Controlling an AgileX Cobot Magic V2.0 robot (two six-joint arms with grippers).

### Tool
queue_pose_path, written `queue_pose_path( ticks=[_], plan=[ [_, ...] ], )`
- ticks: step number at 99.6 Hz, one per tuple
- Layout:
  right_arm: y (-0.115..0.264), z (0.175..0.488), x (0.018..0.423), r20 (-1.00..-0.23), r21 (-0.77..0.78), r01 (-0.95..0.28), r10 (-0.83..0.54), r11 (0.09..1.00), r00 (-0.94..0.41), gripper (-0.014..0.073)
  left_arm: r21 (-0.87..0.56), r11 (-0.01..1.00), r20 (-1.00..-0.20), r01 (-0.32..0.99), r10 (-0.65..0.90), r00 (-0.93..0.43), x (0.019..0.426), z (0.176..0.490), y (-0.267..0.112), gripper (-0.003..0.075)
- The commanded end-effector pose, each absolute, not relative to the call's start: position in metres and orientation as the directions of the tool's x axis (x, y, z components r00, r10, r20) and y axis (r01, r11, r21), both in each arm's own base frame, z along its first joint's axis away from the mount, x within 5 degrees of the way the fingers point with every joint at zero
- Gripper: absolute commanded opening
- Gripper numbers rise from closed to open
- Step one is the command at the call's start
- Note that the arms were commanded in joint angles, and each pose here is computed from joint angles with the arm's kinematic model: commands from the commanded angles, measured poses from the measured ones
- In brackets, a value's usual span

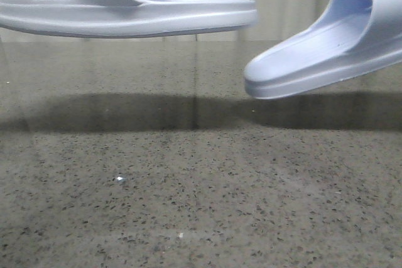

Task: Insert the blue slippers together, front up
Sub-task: 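Grasp the heel of the other slipper with the right gripper and lift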

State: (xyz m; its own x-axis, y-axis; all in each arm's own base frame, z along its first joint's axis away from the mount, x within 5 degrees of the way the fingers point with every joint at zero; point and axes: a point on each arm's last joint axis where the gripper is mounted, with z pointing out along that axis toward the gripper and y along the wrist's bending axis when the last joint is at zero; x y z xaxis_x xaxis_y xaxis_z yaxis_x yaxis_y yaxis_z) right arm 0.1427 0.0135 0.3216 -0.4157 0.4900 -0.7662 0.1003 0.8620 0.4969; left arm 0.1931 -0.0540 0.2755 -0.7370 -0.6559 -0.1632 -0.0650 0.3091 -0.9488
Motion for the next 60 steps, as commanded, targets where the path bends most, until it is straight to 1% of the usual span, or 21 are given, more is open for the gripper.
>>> queue_pose_path(
  ticks=[1, 22, 48, 60],
  plan=[
    [0.011, 0.352, 0.135, -0.836, 0.469, 0.040, 0.458, 0.882, -0.304, -0.0106, -0.972, 0.234, -0.145, -0.023, -0.673, -0.726, 0.193, 0.291, -0.054, 0.0016],
    [0.011, 0.375, 0.119, -0.850, 0.427, 0.029, 0.412, 0.904, -0.329, -0.0106, -0.971, 0.237, -0.147, -0.026, -0.678, -0.721, 0.193, 0.291, -0.054, 0.0016],
    [0.013, 0.407, 0.099, -0.865, 0.441, -0.019, 0.420, 0.897, -0.274, -0.0107, -0.971, 0.239, -0.146, -0.030, -0.681, -0.717, 0.194, 0.290, -0.053, 0.0016],
    [0.015, 0.418, 0.094, -0.860, 0.470, -0.047, 0.444, 0.882, -0.252, -0.0107, -0.971, 0.239, -0.146, -0.030, -0.681, -0.717, 0.194, 0.290, -0.053, 0.0016]
  ],
)
